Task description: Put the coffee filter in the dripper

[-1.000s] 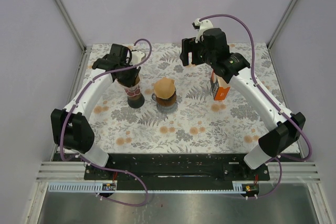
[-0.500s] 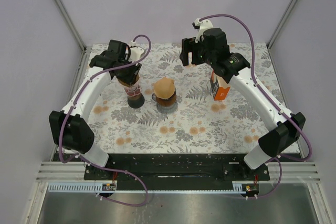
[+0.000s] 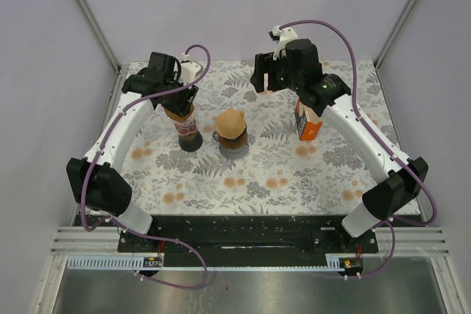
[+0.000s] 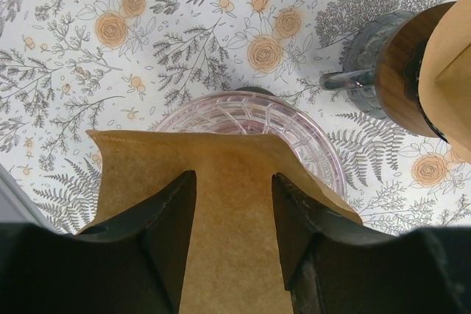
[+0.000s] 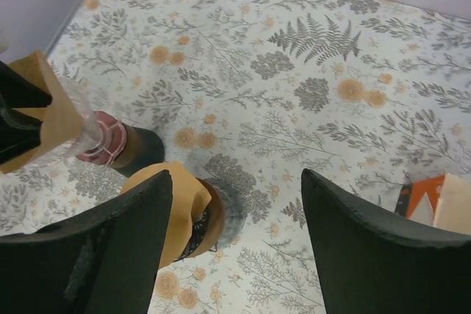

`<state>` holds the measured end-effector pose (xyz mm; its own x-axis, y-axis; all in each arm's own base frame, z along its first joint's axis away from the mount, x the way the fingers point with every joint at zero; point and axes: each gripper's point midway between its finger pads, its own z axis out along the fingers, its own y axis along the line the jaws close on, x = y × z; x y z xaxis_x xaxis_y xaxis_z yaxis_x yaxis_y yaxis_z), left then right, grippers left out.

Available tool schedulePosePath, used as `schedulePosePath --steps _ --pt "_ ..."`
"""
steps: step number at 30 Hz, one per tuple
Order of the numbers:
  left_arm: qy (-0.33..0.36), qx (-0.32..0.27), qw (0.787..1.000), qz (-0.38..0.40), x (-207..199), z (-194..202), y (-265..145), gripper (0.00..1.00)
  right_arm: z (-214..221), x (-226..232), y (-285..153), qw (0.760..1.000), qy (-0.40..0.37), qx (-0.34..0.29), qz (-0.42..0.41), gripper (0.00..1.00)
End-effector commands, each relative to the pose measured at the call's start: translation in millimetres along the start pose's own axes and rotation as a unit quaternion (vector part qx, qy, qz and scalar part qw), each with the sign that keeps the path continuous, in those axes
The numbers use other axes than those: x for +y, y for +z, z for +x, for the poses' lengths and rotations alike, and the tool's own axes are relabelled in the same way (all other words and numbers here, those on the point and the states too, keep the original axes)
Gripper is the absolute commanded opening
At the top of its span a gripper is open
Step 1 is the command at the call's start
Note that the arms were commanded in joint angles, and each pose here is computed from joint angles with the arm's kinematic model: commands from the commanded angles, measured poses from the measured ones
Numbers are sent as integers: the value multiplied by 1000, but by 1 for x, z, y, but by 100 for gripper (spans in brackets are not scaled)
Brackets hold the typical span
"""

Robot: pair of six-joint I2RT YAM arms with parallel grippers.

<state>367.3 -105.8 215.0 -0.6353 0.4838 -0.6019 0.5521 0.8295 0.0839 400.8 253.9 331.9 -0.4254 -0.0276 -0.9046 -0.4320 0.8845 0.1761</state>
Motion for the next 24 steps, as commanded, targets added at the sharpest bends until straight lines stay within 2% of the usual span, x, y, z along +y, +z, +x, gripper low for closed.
schedulePosePath --steps 1,4,15,20,24 --pt "8 -54 998 -14 7 -24 -30 50 -20 42 3 993 46 -30 -108 75" --pt "0 -58 998 -2 4 -23 -32 51 -18 67 16 987 60 -24 -150 71" --pt "-2 -97 995 12 1 -40 -60 61 12 152 54 975 34 12 -219 70" --pt "-5 -108 994 16 1 -41 -71 62 16 172 71 971 45 18 -233 68" --pt "-29 -132 991 -21 23 -40 -89 63 22 182 85 970 50 24 -237 67"
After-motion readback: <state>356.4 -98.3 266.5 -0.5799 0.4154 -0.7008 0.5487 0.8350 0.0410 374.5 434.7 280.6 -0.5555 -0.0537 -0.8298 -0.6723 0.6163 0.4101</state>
